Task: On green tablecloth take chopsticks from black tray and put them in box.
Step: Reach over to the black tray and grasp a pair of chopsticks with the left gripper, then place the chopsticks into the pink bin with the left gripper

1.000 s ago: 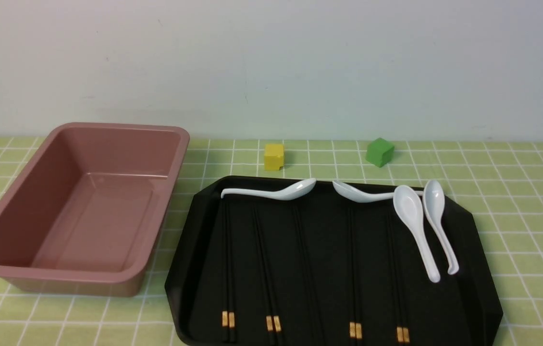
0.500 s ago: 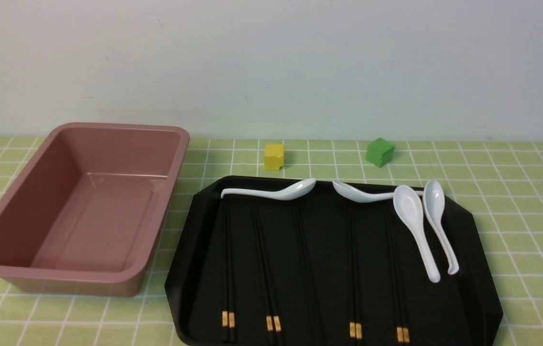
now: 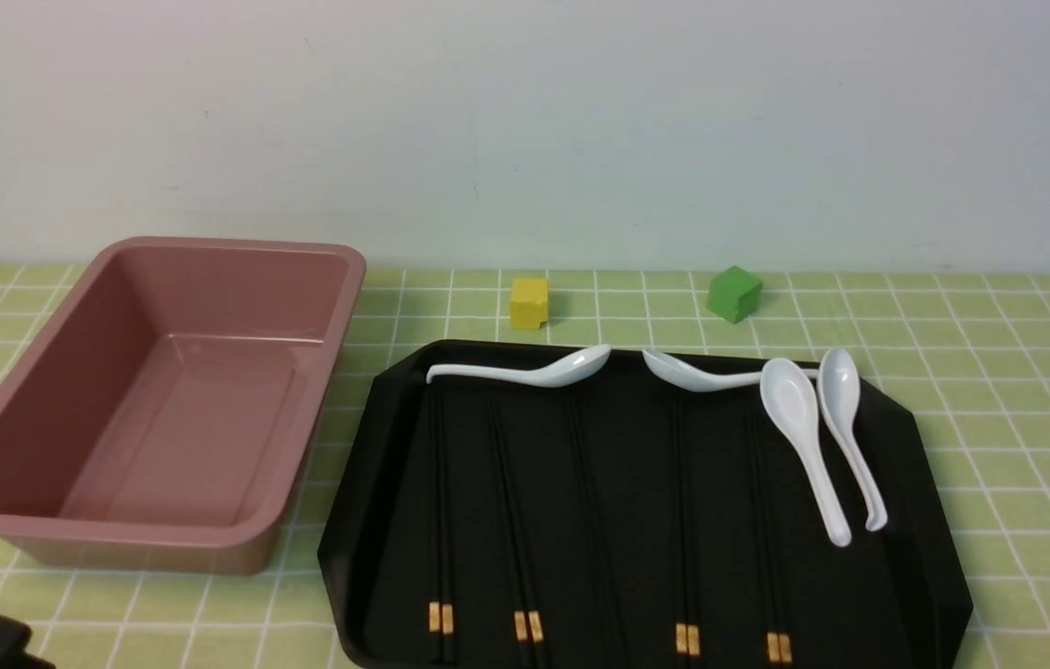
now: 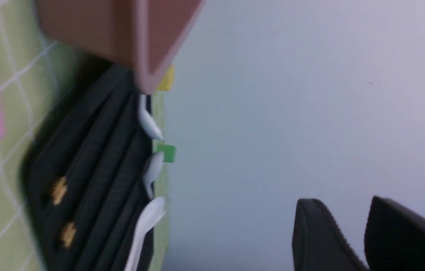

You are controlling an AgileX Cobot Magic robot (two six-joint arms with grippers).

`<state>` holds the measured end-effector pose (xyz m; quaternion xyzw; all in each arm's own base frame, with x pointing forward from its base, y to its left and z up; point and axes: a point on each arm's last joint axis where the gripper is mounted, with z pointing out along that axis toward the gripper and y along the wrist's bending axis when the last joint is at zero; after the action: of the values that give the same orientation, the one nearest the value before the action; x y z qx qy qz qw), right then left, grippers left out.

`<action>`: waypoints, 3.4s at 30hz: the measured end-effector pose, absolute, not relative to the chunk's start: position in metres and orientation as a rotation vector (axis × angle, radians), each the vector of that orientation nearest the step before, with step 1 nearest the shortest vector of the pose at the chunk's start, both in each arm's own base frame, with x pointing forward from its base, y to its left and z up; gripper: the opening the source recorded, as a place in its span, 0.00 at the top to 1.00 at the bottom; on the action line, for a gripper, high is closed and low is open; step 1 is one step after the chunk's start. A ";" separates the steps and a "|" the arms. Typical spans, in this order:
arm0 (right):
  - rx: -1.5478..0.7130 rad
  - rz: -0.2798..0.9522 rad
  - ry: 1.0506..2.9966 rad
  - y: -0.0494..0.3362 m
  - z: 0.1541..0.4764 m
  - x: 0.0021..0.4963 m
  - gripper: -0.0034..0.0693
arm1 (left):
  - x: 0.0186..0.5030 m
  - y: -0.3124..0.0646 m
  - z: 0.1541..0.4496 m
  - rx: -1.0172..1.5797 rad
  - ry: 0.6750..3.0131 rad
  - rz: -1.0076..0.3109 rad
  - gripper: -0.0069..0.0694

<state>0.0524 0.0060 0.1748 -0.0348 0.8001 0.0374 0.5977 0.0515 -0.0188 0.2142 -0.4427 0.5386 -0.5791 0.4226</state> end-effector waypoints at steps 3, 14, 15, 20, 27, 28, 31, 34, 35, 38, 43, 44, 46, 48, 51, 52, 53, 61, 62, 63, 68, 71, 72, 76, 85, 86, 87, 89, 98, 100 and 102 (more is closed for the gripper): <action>-0.081 0.087 1.856 0.006 0.175 0.052 0.62 | 0.043 -0.017 0.254 -0.912 1.294 -1.398 0.74; -0.081 0.087 1.856 0.006 0.175 0.052 0.62 | 0.095 -0.054 0.281 -0.493 2.314 -1.014 0.93; -0.080 0.088 1.856 0.006 0.175 0.052 0.62 | 0.105 -0.056 0.275 -0.480 2.460 -0.973 0.93; -0.080 0.088 1.856 0.006 0.175 0.052 0.62 | 0.167 -0.063 0.269 -0.387 2.860 -0.843 0.93; -0.080 0.088 1.856 0.006 0.175 0.052 0.62 | 0.234 -0.114 0.271 -0.092 3.033 -0.699 0.93; -0.080 0.088 1.856 0.006 0.175 0.052 0.62 | 0.242 -0.124 0.272 -0.069 3.030 -0.663 0.93; -0.080 0.088 1.856 0.006 0.175 0.052 0.62 | 0.263 -0.161 0.262 -0.054 3.053 -0.452 0.93; -0.080 0.088 1.856 0.006 0.175 0.052 0.62 | 0.279 -0.181 0.248 -0.078 3.052 -0.269 0.91; -0.080 0.088 1.856 0.006 0.175 0.052 0.62 | 0.284 -0.188 0.242 -0.082 3.048 -0.207 0.90; -0.080 0.088 1.856 0.006 0.175 0.052 0.62 | 0.299 -0.202 0.225 -0.082 3.038 -0.081 0.83; -0.080 0.088 1.856 0.006 0.175 0.052 0.62 | 0.317 -0.209 0.200 -0.082 3.043 0.024 0.66; -0.080 0.088 1.856 0.006 0.175 0.052 0.62 | 0.321 -0.208 0.196 -0.090 3.041 0.027 0.62; -0.080 0.088 1.856 0.006 0.175 0.052 0.62 | 0.325 -0.207 0.192 -0.104 3.027 0.013 0.54; -0.080 0.088 1.856 0.006 0.175 0.052 0.62 | 0.330 -0.207 0.191 -0.110 2.999 -0.016 0.49; -0.080 0.088 1.856 0.006 0.175 0.052 0.62 | 0.334 -0.210 0.189 -0.110 2.963 -0.064 0.46; -0.080 0.088 1.856 0.006 0.175 0.052 0.62 | 0.335 -0.211 0.188 -0.113 2.956 -0.081 0.46; -0.080 0.088 1.856 0.006 0.175 0.052 0.62 | 0.336 -0.212 0.187 -0.115 2.952 -0.089 0.46; -0.080 0.088 1.856 0.006 0.175 0.052 0.62 | 0.340 -0.214 0.162 -0.154 2.986 -0.050 0.48; -0.080 0.088 1.856 0.006 0.175 0.052 0.62 | 0.341 -0.215 0.158 -0.165 2.990 -0.042 0.48; -0.080 0.088 1.856 0.006 0.175 0.052 0.62 | 0.342 -0.215 0.155 -0.173 2.992 -0.038 0.49; -0.080 0.088 1.856 0.006 0.175 0.052 0.62 | 0.344 -0.216 0.151 -0.185 2.990 -0.039 0.53; -0.081 0.087 1.856 0.006 0.175 0.052 0.62 | 0.345 -0.217 0.151 -0.194 2.988 -0.053 0.63; -0.081 0.087 1.856 0.006 0.175 0.052 0.62 | 0.345 -0.218 0.151 -0.199 2.988 -0.059 0.66; -0.081 0.087 1.856 0.006 0.175 0.052 0.62 | 0.343 -0.218 0.157 -0.227 2.985 -0.096 0.77; -0.080 0.088 1.856 0.006 0.175 0.052 0.62 | 0.325 -0.177 0.288 -0.279 2.764 -0.288 0.76; -0.080 0.088 1.856 0.006 0.175 0.052 0.62 | 0.325 -0.165 0.300 -0.289 2.735 -0.282 0.76; -0.080 0.088 1.856 0.006 0.175 0.052 0.62 | 0.326 -0.151 0.309 -0.302 2.718 -0.264 0.76; -0.080 0.088 1.856 0.006 0.175 0.052 0.62 | 0.330 -0.113 0.321 -0.329 2.703 -0.188 0.76; -0.080 0.088 1.856 0.006 0.175 0.052 0.62 | 0.374 -0.014 0.276 -0.366 2.780 -0.015 0.76; -0.080 0.088 1.856 0.006 0.175 0.052 0.62 | 0.383 -0.009 0.258 -0.360 2.804 0.004 0.76; -0.080 0.088 1.856 0.006 0.175 0.052 0.62 | 0.392 -0.007 0.237 -0.353 2.832 0.029 0.76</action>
<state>0.0524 0.0060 0.1748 -0.0346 0.8001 0.0378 0.5977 0.3922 -0.0065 0.2375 -0.1223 0.9821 0.0102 0.1432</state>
